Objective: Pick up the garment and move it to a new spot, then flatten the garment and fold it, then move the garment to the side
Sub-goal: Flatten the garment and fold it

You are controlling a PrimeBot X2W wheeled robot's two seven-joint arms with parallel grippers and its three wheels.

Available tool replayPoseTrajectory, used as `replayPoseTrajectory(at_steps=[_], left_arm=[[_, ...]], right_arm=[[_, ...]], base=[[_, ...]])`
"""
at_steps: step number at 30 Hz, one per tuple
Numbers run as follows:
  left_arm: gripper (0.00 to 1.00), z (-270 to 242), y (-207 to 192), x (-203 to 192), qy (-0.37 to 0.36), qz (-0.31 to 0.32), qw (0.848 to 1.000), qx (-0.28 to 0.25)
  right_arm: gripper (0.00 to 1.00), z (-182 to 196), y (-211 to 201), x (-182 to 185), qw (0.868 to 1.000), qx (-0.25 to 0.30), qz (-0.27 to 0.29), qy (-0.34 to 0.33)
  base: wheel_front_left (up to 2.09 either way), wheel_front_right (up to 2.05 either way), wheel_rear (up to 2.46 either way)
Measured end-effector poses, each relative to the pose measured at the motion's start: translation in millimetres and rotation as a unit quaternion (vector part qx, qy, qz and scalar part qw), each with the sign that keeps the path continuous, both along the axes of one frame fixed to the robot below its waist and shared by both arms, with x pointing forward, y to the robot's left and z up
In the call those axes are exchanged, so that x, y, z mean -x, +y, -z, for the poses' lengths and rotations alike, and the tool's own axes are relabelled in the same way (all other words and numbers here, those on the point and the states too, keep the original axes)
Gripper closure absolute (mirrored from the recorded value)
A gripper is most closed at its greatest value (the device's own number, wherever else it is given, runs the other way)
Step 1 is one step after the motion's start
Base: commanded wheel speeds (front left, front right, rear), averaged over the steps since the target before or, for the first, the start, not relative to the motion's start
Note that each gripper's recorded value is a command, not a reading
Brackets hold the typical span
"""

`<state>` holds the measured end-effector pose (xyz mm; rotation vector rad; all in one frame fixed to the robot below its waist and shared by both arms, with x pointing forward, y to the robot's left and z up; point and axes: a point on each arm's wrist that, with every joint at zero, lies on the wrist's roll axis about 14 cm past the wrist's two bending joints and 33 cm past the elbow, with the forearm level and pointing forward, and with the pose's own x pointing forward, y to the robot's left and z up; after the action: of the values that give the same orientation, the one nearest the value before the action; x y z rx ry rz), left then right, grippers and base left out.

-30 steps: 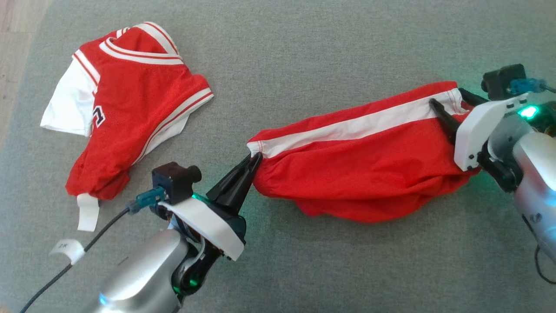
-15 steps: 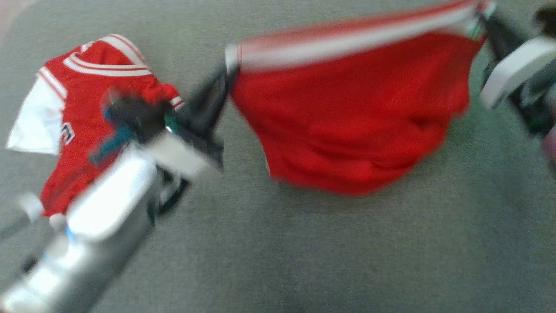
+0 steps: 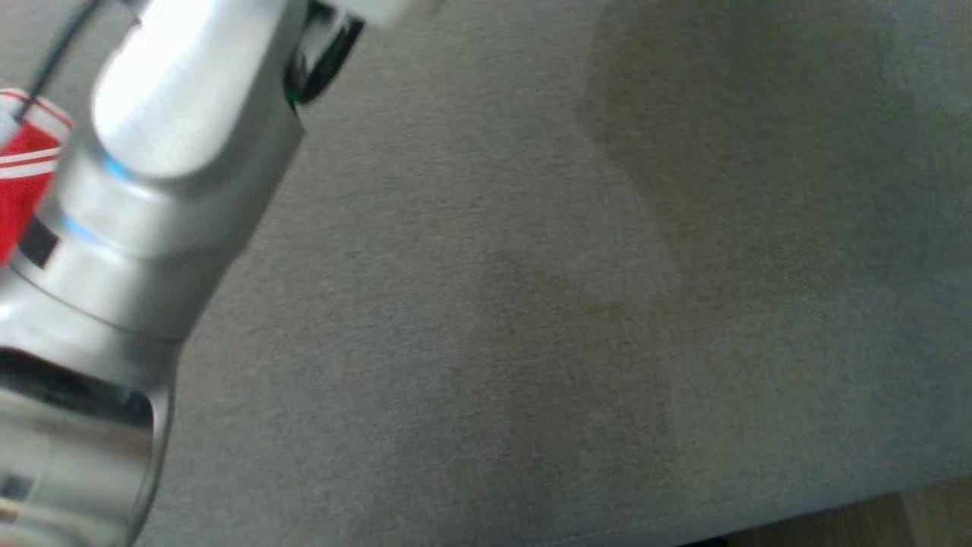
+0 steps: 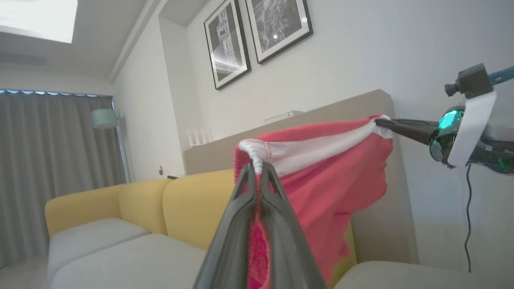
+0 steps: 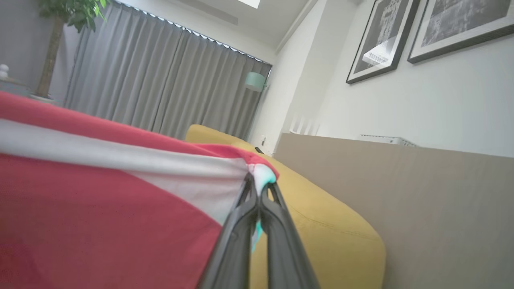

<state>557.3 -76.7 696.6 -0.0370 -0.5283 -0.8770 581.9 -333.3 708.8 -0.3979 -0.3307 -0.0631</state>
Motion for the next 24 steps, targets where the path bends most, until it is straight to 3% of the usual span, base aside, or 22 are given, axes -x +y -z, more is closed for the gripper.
replayPoseTrajectory(at_steps=[3,6,11,19,24], left_arm=[[1.00,46.0,-8.0,3.5,0.041,0.013,0.999,-0.018],[1.00,109.0,-7.5,19.3,0.109,0.022,0.993,-0.037],[1.00,204.9,3.9,85.4,0.224,0.039,0.971,-0.071],[1.00,266.4,21.5,185.7,0.345,0.051,0.934,-0.084],[1.00,259.8,34.5,210.5,0.360,0.045,0.930,-0.065]], right_arm=[[1.00,33.2,-13.1,19.4,1.000,0.015,0.018,0.021],[1.00,98.8,-15.6,46.7,0.997,-0.009,0.029,0.075],[1.00,186.8,-10.3,117.8,0.985,-0.070,0.056,0.147],[1.00,226.7,2.6,222.9,0.965,-0.127,0.101,0.206],[1.00,229.3,13.2,274.0,0.953,-0.138,0.114,0.244]], base=[[0.00,0.00,0.00],[0.00,0.00,0.00],[0.00,0.00,0.00],[0.00,0.00,0.00],[0.00,0.00,0.00]])
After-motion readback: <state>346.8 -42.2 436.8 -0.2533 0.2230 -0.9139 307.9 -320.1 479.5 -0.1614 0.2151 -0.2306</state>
